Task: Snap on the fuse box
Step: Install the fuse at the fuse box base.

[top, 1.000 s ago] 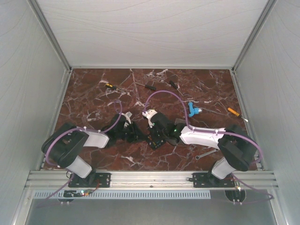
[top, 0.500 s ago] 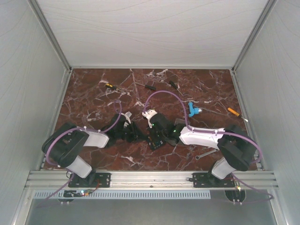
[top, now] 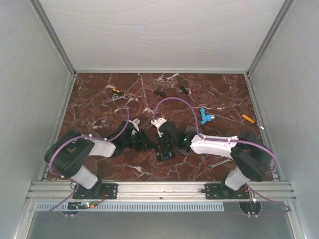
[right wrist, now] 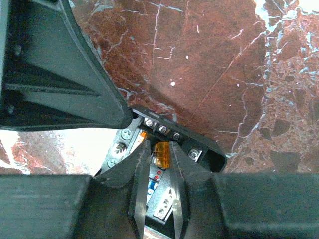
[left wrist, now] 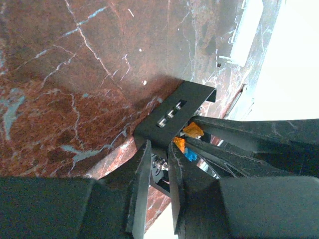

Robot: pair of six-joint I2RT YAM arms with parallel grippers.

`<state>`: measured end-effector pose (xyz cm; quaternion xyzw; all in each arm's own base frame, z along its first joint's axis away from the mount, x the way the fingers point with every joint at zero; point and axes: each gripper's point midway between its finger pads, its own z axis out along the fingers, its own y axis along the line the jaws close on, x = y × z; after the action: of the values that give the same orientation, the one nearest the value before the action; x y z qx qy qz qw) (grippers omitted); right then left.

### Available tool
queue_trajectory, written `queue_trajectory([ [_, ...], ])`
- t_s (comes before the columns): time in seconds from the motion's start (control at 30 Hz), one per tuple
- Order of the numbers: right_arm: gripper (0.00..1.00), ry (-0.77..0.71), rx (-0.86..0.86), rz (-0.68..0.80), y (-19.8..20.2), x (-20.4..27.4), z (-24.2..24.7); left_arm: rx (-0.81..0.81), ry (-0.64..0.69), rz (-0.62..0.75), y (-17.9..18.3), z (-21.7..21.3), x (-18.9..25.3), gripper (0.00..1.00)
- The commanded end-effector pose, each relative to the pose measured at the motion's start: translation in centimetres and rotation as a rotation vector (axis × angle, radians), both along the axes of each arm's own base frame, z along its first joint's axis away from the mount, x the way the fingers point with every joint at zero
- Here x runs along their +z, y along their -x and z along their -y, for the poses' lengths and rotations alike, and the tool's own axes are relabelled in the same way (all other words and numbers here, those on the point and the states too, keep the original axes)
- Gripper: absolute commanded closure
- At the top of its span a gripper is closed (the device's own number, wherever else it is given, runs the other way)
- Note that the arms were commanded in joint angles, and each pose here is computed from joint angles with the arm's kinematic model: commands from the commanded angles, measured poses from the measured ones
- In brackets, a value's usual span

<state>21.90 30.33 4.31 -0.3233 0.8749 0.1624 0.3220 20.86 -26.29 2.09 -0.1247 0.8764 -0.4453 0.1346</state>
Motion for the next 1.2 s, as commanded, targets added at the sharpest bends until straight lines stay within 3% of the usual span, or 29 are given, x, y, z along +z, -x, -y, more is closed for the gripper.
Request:
queue_trajectory([
  [0.0, 0.8, -0.061, -0.024, 0.014, -0.1, 2.4, -0.7, 0.019, 0.044, 0.044, -0.8, 0.4, 1.5, 0.8],
  [0.47, 0.8, -0.081, -0.027, -0.023, 0.4, 2.6, -1.1, 0.046, 0.027, 0.031, 0.4, -0.7, 1.6, 0.7],
  [1.17, 0.99, -0.049, -0.099, -0.048, 0.2, 0.8, -0.5, -0.033, 0.032, -0.052, 4.1, 0.2, 0.2, 0.73],
])
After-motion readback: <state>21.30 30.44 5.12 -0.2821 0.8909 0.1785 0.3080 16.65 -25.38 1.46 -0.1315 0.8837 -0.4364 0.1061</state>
